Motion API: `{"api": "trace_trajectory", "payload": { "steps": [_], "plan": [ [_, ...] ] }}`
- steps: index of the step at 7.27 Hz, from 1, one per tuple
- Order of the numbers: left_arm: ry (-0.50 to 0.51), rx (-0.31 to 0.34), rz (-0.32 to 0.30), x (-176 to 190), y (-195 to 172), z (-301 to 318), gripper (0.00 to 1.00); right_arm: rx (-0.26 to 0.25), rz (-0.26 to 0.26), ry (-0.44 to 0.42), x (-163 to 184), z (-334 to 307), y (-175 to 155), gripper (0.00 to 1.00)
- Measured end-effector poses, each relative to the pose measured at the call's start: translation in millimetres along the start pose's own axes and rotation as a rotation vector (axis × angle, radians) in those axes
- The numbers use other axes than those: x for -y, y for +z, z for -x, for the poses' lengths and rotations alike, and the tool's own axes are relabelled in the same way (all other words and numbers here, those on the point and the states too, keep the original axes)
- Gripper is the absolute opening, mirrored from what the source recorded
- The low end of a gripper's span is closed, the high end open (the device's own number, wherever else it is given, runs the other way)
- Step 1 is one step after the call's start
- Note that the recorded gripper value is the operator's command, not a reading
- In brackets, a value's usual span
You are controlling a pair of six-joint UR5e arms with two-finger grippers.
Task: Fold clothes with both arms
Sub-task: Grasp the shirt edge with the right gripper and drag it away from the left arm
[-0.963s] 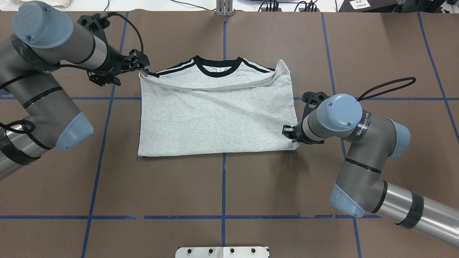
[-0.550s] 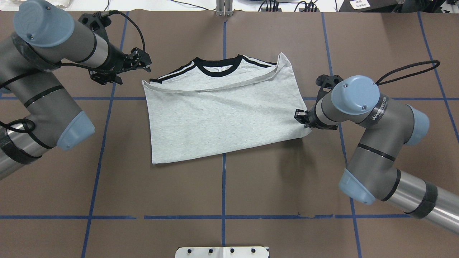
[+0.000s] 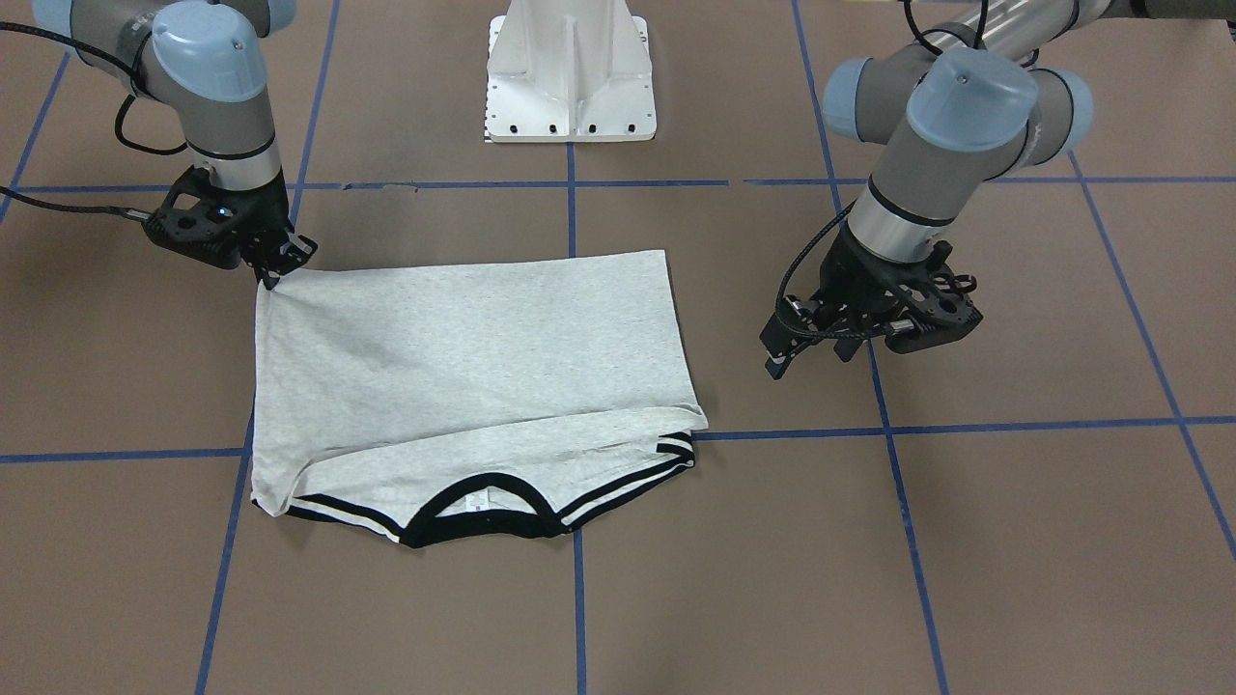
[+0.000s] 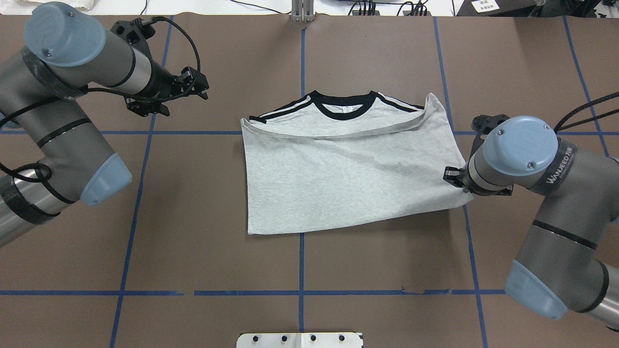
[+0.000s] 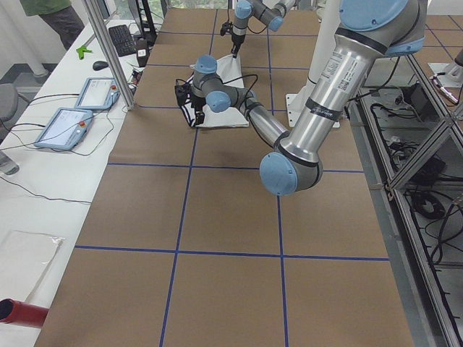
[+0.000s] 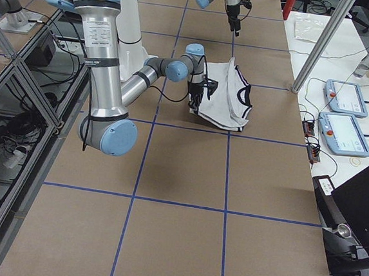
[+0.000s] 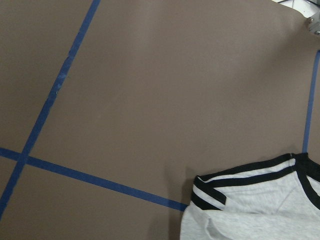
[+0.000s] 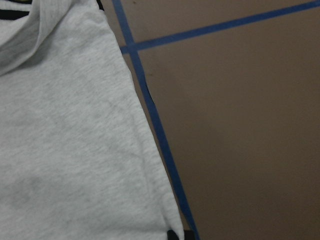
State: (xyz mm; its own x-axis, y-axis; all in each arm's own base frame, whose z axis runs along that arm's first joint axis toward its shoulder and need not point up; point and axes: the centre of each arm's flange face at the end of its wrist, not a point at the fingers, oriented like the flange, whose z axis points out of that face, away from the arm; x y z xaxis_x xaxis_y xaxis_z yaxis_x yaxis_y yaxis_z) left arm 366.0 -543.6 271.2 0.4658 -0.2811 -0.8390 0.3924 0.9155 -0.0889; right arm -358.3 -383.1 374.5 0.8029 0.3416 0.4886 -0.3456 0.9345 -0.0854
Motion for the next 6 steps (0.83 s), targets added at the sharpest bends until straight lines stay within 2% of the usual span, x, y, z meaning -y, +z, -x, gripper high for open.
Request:
{"api": "trace_trajectory", "payload": {
  "steps": [1, 3, 5, 6],
  "plan": [
    [0.004, 0.002, -0.001, -3.8, 2.5, -1.2, 1.00, -0.069, 0.049, -0.019, -22.4, -8.9, 3.5, 0.00],
    [0.011, 0.004, -0.012, -8.9, 5.1, -2.6, 1.00, -0.244, 0.155, -0.063, -75.3, -21.3, 6.7, 0.00],
    [0.019, -0.003, -0.017, -15.7, 2.2, -4.3, 1.00, -0.430, 0.296, -0.016, -119.3, -37.1, 10.2, 0.00],
    [0.022, -0.007, -0.018, -17.2, -0.3, -4.8, 1.00, -0.508, 0.336, 0.021, -142.0, -41.5, 14.6, 0.00]
  ]
}}
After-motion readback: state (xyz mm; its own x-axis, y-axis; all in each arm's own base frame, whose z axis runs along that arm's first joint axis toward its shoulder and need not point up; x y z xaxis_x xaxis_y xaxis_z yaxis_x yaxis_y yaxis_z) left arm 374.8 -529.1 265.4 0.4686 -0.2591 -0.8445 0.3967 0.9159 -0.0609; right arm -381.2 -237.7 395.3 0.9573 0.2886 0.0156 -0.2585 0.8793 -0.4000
